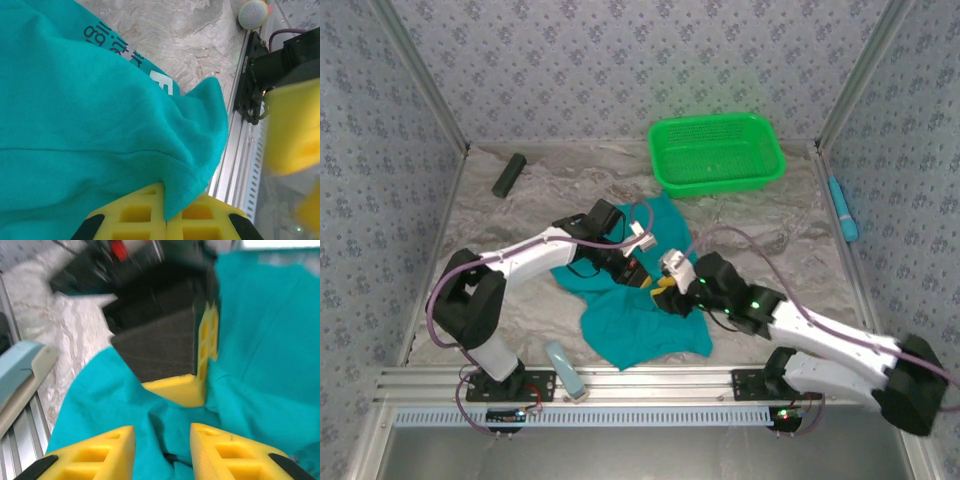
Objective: Fold the inside-out t-shirt
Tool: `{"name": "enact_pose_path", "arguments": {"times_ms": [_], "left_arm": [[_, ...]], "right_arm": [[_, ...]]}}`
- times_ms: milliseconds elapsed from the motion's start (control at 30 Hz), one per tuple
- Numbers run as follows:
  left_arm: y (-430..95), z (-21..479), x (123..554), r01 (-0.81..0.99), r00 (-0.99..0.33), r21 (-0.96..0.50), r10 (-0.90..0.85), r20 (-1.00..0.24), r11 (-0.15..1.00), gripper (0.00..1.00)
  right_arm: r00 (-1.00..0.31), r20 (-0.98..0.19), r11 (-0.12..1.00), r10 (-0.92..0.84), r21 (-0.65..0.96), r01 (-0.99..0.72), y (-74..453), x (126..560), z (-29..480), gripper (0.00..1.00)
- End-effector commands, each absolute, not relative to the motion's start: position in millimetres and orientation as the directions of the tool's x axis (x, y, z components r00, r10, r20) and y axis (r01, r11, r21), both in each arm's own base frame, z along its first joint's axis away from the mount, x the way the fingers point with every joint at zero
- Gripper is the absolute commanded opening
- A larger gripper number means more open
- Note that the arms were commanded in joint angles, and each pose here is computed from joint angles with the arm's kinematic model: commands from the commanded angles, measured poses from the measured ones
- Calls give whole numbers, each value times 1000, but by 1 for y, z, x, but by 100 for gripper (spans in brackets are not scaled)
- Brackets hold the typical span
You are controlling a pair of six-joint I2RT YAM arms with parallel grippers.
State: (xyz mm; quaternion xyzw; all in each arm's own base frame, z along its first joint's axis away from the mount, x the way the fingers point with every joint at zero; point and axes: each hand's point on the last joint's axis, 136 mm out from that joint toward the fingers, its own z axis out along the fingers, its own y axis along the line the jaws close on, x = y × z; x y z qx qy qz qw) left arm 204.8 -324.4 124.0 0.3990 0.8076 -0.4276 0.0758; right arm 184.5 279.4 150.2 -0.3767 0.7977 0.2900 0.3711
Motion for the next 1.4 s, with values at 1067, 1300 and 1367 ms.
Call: {"name": "enact_pose_path", "arguments": {"times_ms": [1067, 1300, 1367], "left_arm": [[-329, 140, 188, 642, -666, -755, 587, -461, 136, 0], [-316, 126, 208, 651, -692, -733, 551, -466, 198, 0], [-309, 119, 214, 650, -705, -723, 540, -460, 233, 1]], "right_arm": [[-828, -555, 740, -76, 525, -420, 291, 236, 96, 35], [-833, -524, 607, -179, 607, -513, 312, 220, 97, 34], [-832, -523, 646, -188, 572, -505, 307, 224, 89, 13]]}}
